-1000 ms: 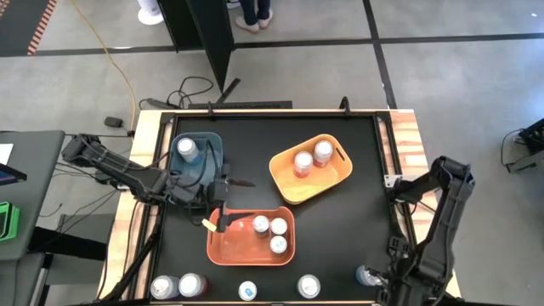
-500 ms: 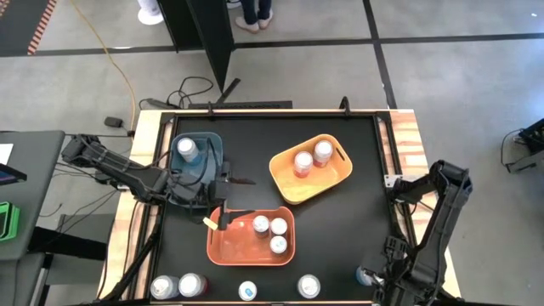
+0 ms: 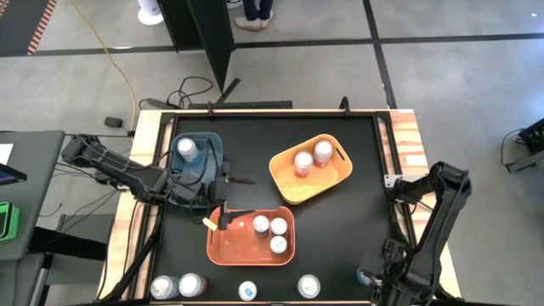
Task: Sort soda cans
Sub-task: Put the blue soda can into the blue bin
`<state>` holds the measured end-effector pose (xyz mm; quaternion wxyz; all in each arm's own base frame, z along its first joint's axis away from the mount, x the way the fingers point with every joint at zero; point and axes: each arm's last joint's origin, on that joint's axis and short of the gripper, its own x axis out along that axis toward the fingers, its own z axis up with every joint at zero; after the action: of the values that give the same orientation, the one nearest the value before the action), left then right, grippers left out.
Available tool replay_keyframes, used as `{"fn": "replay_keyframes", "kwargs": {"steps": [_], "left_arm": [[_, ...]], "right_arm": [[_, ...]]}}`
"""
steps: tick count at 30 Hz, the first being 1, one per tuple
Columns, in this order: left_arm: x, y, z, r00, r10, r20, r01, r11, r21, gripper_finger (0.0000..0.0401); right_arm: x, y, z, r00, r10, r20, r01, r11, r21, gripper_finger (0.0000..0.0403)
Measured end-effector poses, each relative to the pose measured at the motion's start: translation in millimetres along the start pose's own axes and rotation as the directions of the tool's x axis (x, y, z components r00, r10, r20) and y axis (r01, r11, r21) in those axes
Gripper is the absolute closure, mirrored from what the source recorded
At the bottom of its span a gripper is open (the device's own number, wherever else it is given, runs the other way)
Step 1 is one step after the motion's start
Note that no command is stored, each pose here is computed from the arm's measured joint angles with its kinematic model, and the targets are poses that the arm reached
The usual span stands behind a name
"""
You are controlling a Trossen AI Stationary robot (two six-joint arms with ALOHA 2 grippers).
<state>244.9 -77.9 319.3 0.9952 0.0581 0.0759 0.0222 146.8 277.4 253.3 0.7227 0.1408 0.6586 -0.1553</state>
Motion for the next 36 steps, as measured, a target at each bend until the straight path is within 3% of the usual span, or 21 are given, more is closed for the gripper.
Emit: {"fn": "replay_keyframes", "kwargs": {"steps": [13, 25, 36], "left_arm": [[0.0, 0.0, -0.3, 1.000, -0.001, -0.002, 0.001, 1.000, -0.001, 0.0027], [0.0, -0.2, -2.4, 1.000, -0.003, -0.022, 0.003, 1.000, -0.006, 0.0027], [-0.1, -0.3, -3.0, 1.000, -0.003, -0.028, 0.003, 1.000, -0.013, 0.0027]], "right_arm": [[37.2, 20.9, -0.5, 0.998, -0.067, -0.014, 0.065, 0.992, -0.110, 0.0004], [47.3, 29.3, 6.3, 0.999, -0.042, -0.033, 0.037, 0.989, -0.142, 0.0090], [49.1, 27.5, 22.6, 0.998, -0.043, -0.050, 0.033, 0.980, -0.196, 0.0091]]}}
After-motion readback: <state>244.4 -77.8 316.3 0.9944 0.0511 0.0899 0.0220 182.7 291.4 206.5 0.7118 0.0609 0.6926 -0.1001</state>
